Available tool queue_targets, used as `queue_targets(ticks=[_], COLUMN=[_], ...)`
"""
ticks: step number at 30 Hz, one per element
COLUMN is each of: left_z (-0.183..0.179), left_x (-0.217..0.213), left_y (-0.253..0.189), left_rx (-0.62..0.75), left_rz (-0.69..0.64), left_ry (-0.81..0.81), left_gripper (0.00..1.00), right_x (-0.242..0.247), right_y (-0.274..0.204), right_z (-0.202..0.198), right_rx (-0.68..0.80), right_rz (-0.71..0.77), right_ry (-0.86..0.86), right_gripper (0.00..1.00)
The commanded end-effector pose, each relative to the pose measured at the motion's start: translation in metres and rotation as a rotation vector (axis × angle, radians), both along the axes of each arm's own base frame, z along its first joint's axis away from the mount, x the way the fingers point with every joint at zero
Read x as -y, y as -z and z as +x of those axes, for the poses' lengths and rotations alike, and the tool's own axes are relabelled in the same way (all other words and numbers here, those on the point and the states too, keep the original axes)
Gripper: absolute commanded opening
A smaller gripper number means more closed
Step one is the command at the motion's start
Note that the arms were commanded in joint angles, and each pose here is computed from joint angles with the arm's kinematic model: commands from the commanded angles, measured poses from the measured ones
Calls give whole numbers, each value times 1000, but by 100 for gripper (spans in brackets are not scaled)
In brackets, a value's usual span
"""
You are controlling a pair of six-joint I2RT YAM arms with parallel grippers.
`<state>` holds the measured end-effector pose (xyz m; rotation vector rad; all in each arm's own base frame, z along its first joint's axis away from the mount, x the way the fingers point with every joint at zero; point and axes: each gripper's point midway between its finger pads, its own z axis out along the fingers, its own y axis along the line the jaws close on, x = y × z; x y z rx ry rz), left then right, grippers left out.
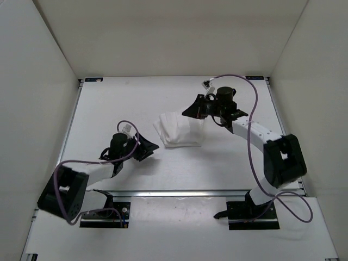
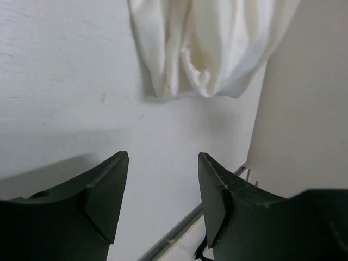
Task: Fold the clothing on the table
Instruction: Fold the skirt
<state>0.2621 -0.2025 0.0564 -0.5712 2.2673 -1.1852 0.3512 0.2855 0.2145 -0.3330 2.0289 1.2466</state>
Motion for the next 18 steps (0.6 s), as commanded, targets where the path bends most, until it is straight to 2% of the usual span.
queue_targets(ticks=[1, 3, 4, 8, 11, 14, 18], left_z=[-4, -10, -7, -11, -19, -26, -31], left_x=[-15, -27, -36, -61, -63, -60, -59], left_y=[-23, -27, -38, -48, -46, -46, -51], left_rx=[74, 72, 121, 148, 135, 131, 151], left_rz=[19, 36, 39, 90, 93, 73, 53], left_ry=[-17, -50, -82, -136, -119, -107, -82], left_gripper=[65, 66, 67, 70, 71, 71, 81], right_x=[-5, -10, -15, -32, -41, -45, -38], right_y=[28, 60, 78, 121, 159, 168, 124], right_z=[7, 11, 6, -3, -9, -9, -7], right_rx=[-131, -257, -328, -427, -530, -588, -516], right_rz=[137, 175, 185, 143, 109, 117, 174], right_ry=[-106, -109, -121, -57, -32, -38, -53], right_gripper=[1, 0, 0, 0, 0, 0, 0])
